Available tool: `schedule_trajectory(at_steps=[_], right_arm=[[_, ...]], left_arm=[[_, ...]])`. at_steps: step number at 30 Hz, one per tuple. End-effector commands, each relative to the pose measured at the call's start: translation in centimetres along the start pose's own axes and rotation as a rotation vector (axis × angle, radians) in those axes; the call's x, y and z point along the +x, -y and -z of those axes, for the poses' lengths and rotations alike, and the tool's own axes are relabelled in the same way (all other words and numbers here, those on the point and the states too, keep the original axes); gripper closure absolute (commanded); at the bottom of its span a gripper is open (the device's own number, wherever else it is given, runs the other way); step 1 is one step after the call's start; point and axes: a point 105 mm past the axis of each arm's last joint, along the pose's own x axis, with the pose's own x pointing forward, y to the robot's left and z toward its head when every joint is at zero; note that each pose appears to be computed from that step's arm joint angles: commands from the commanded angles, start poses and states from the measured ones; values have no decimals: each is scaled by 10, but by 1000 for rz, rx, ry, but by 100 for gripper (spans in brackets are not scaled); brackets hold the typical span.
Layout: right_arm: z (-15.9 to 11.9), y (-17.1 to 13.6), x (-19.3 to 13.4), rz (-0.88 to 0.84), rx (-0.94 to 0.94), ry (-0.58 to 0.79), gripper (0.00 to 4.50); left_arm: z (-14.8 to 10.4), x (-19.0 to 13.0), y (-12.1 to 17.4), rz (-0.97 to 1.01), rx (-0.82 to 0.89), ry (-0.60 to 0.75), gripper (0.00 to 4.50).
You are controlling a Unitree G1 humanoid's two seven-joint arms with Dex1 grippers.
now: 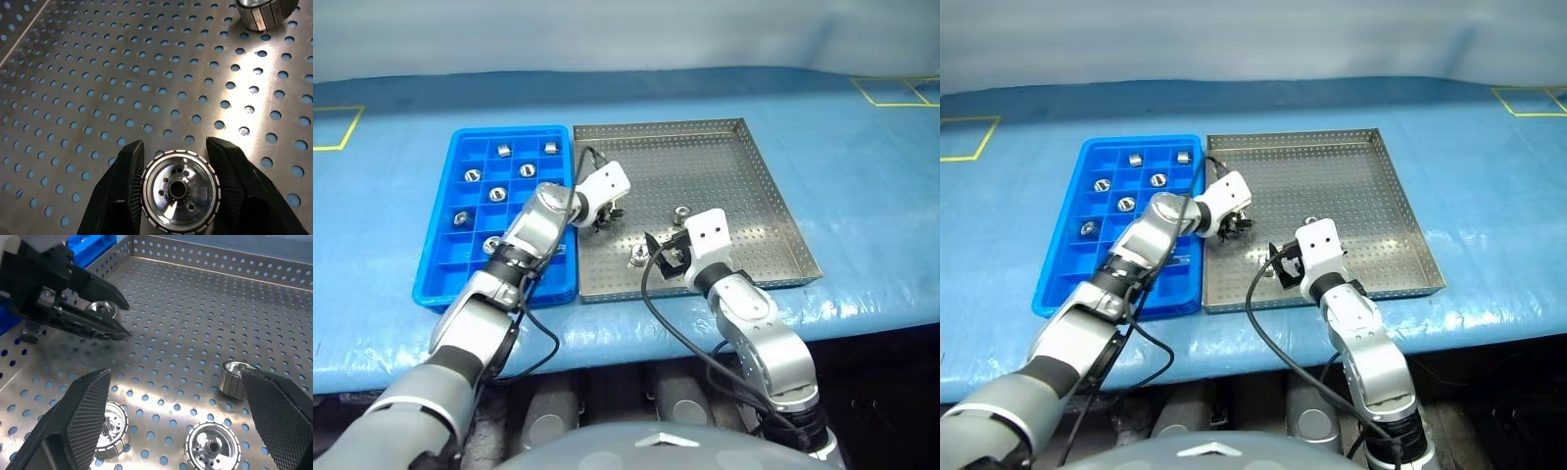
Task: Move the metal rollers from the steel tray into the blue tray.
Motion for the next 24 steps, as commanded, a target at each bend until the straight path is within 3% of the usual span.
schedule_trajectory(at_steps=[1, 5, 12, 24], right_arm=[[-13, -10, 4, -49, -4, 51, 0], [-18, -26, 11, -126, -9, 65, 0], [-36, -68, 21, -370, -88, 140, 0], [-38, -99, 25, -529, -122, 157, 0]], left_arm=[[-34, -38, -27, -176, -13, 161, 277], [-29, -90, -44, -391, -74, 214, 277], [24, -160, -27, -667, -209, 90, 277], [97, -198, 19, -832, -395, -160, 277]])
